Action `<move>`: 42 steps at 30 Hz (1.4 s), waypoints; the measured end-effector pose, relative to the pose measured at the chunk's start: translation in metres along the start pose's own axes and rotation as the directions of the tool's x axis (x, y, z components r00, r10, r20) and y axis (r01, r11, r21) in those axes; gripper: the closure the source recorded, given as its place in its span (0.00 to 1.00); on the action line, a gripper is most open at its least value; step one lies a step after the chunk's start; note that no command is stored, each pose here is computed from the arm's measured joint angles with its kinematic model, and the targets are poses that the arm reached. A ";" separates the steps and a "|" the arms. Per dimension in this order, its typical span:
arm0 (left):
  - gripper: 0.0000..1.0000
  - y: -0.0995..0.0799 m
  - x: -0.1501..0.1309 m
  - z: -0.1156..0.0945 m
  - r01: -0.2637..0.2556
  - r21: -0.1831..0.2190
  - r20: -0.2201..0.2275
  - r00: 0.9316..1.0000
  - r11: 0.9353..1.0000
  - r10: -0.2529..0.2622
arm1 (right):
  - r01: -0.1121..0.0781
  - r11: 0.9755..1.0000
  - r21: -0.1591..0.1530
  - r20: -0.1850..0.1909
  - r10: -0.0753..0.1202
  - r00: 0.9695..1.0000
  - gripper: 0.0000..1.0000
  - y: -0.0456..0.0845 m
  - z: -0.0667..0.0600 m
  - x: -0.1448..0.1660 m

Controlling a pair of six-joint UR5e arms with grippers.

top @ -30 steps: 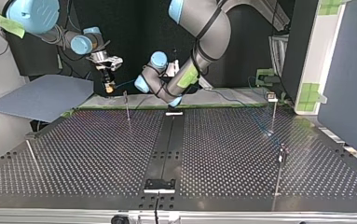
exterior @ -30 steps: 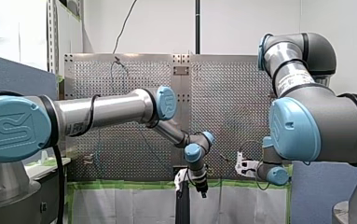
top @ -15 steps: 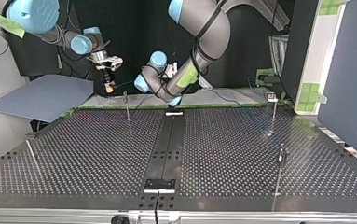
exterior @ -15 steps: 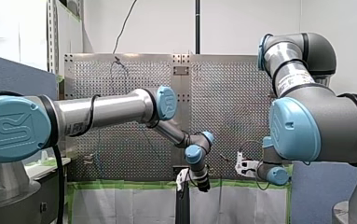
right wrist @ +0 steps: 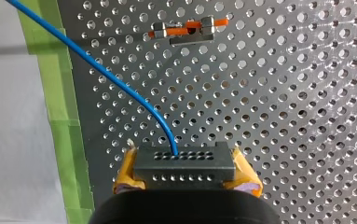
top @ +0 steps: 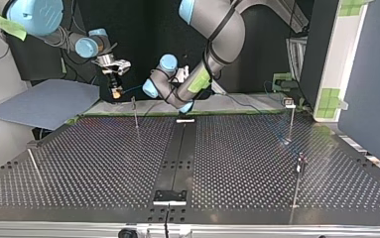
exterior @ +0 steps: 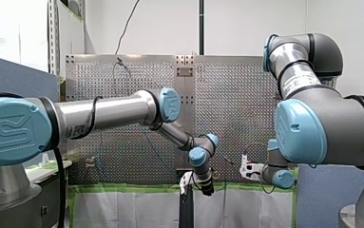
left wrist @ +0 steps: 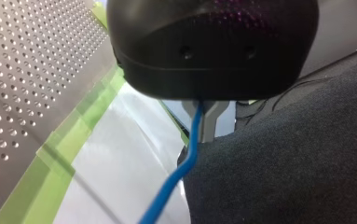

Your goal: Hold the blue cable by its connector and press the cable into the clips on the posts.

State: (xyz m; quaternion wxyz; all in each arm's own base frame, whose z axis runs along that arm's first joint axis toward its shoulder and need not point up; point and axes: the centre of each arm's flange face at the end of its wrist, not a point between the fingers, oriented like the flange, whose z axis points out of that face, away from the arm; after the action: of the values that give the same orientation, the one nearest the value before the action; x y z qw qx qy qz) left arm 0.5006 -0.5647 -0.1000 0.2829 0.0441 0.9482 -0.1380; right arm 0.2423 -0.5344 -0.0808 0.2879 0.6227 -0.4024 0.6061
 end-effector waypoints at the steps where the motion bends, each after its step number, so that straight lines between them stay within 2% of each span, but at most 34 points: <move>1: 1.00 0.000 0.000 0.000 -0.001 0.000 0.000 1.000 1.000 0.001 | 0.000 1.000 0.000 0.000 0.000 1.000 1.00 0.000 0.000 0.000; 7: 1.00 -0.002 -0.003 0.000 -0.030 0.000 0.021 0.999 1.000 0.030 | -0.001 1.000 -0.004 -0.001 0.001 1.000 1.00 0.003 0.000 0.001; 15: 1.00 -0.008 -0.014 -0.009 -0.086 -0.024 0.101 0.991 0.996 0.088 | 0.000 1.000 -0.010 -0.006 0.000 1.000 1.00 0.009 0.002 0.003; 23: 1.00 -0.013 -0.032 -0.029 -0.051 -0.025 0.175 0.983 0.998 0.055 | -0.001 1.000 -0.011 -0.008 0.001 1.000 1.00 0.017 0.005 0.007; 26: 1.00 -0.017 -0.037 -0.037 -0.049 -0.027 0.205 0.977 0.998 0.053 | -0.003 1.000 -0.008 -0.006 0.003 1.000 1.00 0.021 0.006 0.008; 35: 1.00 -0.040 -0.043 -0.069 -0.063 0.014 0.276 0.959 0.998 0.057 | -0.009 1.000 0.004 -0.011 0.009 1.000 1.00 0.034 0.009 0.016; 42: 1.00 -0.047 -0.024 -0.073 -0.068 0.019 0.296 0.953 0.998 0.060 | -0.020 1.000 0.004 -0.042 0.020 0.999 1.00 0.046 0.011 0.039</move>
State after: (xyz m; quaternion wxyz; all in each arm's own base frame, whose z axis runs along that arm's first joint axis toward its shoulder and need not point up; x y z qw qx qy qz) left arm 0.4747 -0.5889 -0.0178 0.4247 0.0576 0.8914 -0.1474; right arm 0.2066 -0.5735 -0.0498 0.2891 0.6064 -0.4012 0.6227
